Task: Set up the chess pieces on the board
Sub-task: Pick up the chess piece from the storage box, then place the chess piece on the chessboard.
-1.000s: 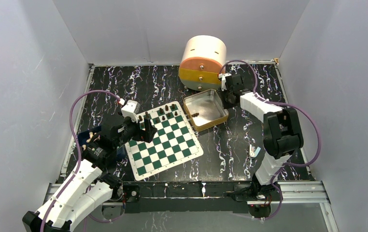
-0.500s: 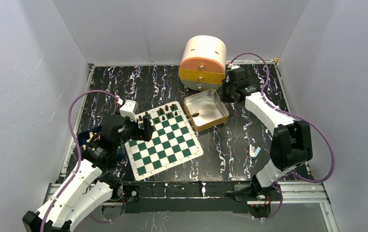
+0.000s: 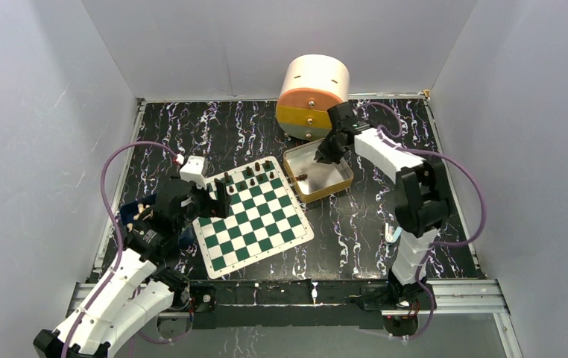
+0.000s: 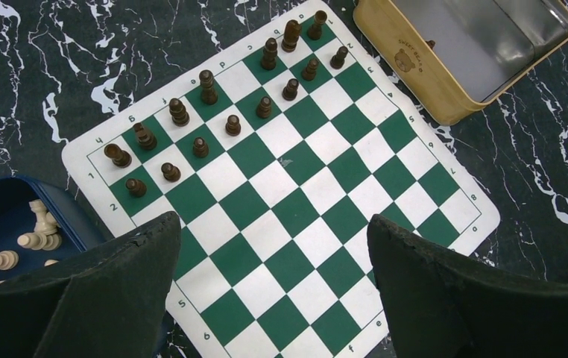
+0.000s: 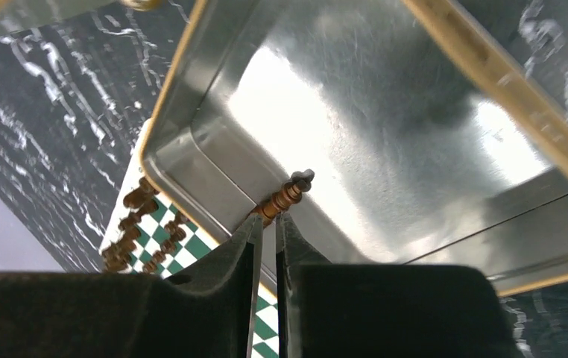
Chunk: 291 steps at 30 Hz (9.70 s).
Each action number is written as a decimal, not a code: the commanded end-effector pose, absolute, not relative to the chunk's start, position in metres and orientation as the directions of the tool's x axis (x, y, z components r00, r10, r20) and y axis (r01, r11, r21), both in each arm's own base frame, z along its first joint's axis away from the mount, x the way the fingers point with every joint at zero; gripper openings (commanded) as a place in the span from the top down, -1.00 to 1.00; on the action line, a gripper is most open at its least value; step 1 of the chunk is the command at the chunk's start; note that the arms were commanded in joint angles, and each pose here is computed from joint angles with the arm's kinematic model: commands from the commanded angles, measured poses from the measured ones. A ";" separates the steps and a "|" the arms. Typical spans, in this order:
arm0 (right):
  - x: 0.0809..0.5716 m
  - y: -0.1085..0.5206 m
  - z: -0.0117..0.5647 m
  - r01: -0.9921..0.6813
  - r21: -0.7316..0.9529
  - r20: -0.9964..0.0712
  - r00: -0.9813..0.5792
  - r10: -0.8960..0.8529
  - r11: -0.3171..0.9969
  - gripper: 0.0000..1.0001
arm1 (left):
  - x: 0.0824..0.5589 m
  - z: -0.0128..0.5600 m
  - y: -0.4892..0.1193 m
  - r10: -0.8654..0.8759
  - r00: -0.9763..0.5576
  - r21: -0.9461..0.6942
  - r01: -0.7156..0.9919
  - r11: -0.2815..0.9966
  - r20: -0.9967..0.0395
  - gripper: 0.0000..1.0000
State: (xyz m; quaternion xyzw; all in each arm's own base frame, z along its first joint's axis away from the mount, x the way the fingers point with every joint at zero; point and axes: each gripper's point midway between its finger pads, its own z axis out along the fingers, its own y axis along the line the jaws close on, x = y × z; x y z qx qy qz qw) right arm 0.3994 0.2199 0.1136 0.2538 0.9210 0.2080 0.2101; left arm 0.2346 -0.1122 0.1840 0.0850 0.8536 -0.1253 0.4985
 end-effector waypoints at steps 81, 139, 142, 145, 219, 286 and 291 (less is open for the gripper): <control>0.407 0.254 0.051 0.735 0.316 -0.266 -0.538 0.800 0.600 0.74 | 0.230 0.208 -0.098 0.005 -0.412 -0.104 0.240 0.965 -0.911 -0.89; 0.236 0.384 0.243 -0.935 -0.202 -0.979 0.188 -0.076 0.291 0.74 | 0.249 0.258 -0.211 -0.110 -0.777 -0.641 0.420 0.642 -0.620 -0.13; 0.237 0.383 0.240 -0.934 -0.198 -0.980 0.182 -0.082 0.297 0.74 | 0.252 0.256 -0.210 -0.105 -0.773 -0.632 0.423 0.650 -0.626 -0.15; 0.237 0.382 0.242 -0.932 -0.198 -0.980 0.183 -0.077 0.305 0.74 | 0.256 0.248 -0.212 -0.097 -0.788 -0.636 0.410 0.654 -0.608 -0.12; 0.237 0.395 0.174 -0.950 -0.151 -0.986 0.126 -0.106 0.275 0.75 | 0.244 0.144 -0.220 0.051 -0.878 -0.540 0.338 0.771 -0.476 1.00; 0.177 0.454 0.082 -0.977 -0.103 -0.991 0.085 -0.102 0.188 0.64 | 0.258 0.198 -0.128 -0.208 -0.778 -0.476 0.131 0.870 -0.593 0.06; 0.178 0.450 0.082 -0.972 -0.099 -0.992 0.079 -0.101 0.214 0.55 | 0.253 0.187 -0.123 -0.186 -0.792 -0.449 0.122 0.885 -0.581 0.04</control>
